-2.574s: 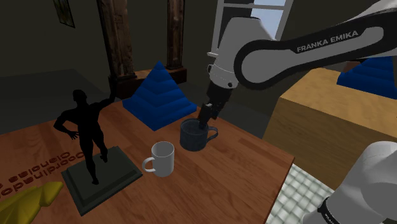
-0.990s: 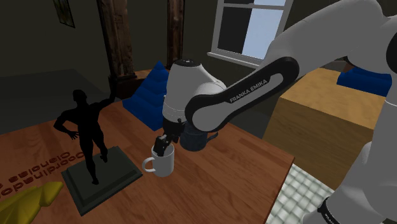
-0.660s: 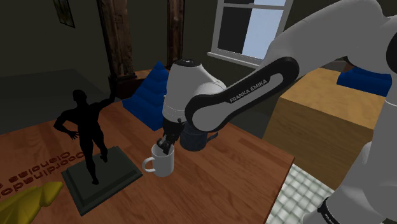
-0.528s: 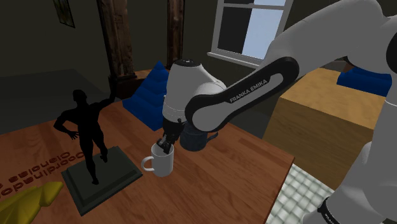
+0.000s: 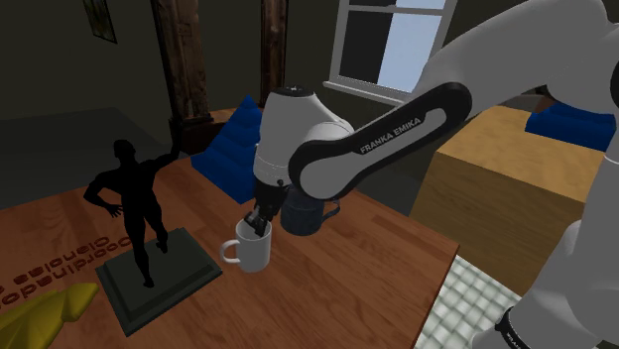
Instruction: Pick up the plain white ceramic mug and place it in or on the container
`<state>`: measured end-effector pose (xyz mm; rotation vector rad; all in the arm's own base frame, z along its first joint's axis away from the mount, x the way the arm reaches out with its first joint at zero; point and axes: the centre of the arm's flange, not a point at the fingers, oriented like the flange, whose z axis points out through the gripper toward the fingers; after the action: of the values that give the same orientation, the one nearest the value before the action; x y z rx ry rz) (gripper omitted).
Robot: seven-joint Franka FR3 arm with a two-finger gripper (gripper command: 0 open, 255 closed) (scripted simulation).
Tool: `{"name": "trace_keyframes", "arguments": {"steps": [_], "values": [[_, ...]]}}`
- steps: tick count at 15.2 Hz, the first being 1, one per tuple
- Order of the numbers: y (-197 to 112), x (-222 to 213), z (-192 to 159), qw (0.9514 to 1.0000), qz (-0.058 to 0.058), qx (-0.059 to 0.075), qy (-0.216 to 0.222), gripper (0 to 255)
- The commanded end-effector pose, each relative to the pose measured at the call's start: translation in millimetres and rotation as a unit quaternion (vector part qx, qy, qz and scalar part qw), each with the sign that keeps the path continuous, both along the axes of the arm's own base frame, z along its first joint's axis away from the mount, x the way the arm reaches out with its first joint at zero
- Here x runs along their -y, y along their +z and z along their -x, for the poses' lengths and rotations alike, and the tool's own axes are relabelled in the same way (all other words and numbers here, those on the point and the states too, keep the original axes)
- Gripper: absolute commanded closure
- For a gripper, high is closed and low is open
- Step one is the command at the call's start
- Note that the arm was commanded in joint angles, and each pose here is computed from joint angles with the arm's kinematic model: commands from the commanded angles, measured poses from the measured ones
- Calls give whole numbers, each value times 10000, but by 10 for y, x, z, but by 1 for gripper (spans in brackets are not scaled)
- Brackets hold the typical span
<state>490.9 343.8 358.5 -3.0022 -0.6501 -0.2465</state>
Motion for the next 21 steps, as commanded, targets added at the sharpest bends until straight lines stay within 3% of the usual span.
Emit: {"name": "trace_keyframes", "arguments": {"steps": [1,21], "values": [[97,-3,-3,10000,0,0,1,255],[1153,-3,-3,10000,0,-1,1,255]]}}
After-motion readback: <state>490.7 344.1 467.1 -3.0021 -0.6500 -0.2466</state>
